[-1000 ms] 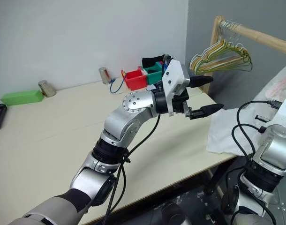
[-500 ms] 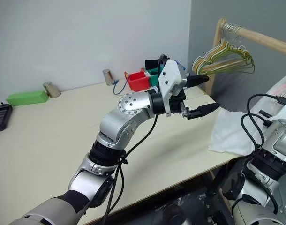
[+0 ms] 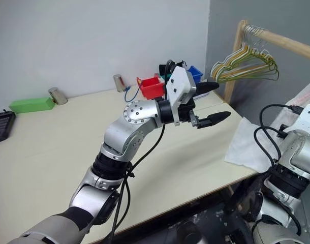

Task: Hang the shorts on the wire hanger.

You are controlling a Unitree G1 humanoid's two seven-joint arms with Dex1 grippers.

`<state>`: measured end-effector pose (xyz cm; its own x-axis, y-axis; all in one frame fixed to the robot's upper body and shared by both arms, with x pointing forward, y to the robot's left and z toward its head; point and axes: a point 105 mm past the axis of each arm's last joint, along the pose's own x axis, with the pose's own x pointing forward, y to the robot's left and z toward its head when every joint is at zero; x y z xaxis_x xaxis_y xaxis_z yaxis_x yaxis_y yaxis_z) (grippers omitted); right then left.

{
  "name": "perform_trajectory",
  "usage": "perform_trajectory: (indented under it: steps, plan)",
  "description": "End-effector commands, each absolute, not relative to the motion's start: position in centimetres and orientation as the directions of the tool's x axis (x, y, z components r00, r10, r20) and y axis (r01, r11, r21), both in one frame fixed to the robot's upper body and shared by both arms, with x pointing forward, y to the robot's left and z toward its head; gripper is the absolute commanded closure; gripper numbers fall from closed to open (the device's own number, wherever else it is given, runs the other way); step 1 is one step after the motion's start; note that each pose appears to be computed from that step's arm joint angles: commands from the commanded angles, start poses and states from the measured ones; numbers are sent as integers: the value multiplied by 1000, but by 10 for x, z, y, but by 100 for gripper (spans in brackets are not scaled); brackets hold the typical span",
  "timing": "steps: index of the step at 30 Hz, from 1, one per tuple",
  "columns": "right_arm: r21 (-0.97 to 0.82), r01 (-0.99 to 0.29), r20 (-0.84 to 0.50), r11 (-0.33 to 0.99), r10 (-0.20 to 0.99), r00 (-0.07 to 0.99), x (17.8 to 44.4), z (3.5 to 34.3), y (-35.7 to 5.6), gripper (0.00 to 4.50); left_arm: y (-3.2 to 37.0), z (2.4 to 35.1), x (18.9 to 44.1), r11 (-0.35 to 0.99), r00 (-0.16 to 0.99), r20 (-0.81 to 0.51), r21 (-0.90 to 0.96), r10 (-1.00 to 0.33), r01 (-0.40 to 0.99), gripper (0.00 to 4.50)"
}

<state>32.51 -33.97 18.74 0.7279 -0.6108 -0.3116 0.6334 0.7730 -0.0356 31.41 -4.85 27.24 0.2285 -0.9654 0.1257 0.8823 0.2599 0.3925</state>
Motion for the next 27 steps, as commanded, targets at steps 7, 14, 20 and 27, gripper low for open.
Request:
perform_trajectory:
  steps: [7,14,20,27]
  plan:
    - [-193,570,-60,799,-589,806,314,233,-297,4,-30,285,323,295,256,149,434,-955,851,0]
    - [-294,534,96,793,-532,842,311,251,-265,4,5,272,344,390,379,111,405,-919,827,0]
    - [-310,342,194,887,-294,936,333,252,-204,4,58,239,365,596,608,62,300,-792,745,0]
    - [-200,20,85,980,-3,996,376,204,-140,4,132,191,374,893,896,36,100,-443,438,0]
